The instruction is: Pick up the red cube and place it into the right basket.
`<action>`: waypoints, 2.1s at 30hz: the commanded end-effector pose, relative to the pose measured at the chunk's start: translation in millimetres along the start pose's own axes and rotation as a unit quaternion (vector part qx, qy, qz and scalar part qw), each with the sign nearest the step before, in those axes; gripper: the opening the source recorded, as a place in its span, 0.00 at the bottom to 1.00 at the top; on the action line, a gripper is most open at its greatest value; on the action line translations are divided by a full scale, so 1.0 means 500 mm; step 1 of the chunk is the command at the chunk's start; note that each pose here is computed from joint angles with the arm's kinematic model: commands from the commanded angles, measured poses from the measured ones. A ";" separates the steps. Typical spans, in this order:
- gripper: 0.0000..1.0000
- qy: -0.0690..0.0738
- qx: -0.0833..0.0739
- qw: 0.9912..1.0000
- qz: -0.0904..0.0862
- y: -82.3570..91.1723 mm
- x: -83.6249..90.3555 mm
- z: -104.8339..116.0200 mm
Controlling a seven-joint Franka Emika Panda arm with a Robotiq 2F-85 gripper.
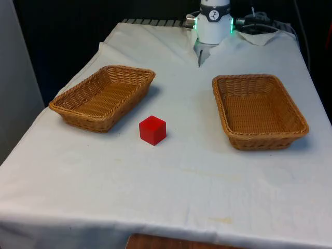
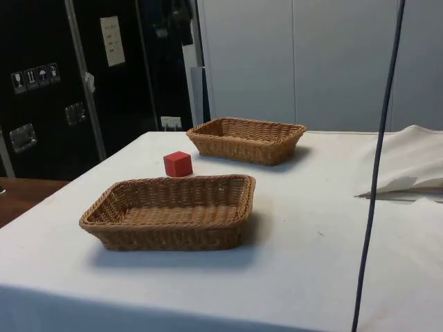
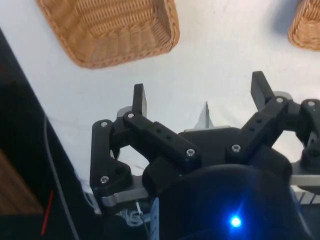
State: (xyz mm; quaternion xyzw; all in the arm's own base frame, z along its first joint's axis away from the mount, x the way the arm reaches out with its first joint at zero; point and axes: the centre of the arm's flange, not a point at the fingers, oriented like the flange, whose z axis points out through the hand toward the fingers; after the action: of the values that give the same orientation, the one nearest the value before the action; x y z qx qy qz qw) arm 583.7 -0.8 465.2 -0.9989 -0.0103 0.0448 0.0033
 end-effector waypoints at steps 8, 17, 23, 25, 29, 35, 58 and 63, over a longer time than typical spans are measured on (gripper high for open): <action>1.00 0.008 -0.014 1.000 0.004 -0.005 0.037 0.025; 1.00 0.021 -0.033 0.999 0.027 -0.004 0.065 0.061; 1.00 0.027 -0.038 0.998 0.049 -0.002 0.071 0.091; 1.00 0.023 -0.036 0.998 0.048 -0.003 0.070 0.092; 1.00 0.032 -0.042 0.996 0.065 -0.002 0.075 0.113; 1.00 0.038 -0.045 0.995 0.084 -0.001 0.080 0.138; 1.00 0.059 -0.032 0.988 0.140 0.030 0.121 0.249; 1.00 0.068 -0.017 0.986 0.151 0.053 0.140 0.285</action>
State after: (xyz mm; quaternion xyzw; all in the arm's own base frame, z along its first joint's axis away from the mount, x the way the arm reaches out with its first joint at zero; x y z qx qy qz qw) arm 638.8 -23.4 319.7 -0.9897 0.1386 -0.0211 -0.0277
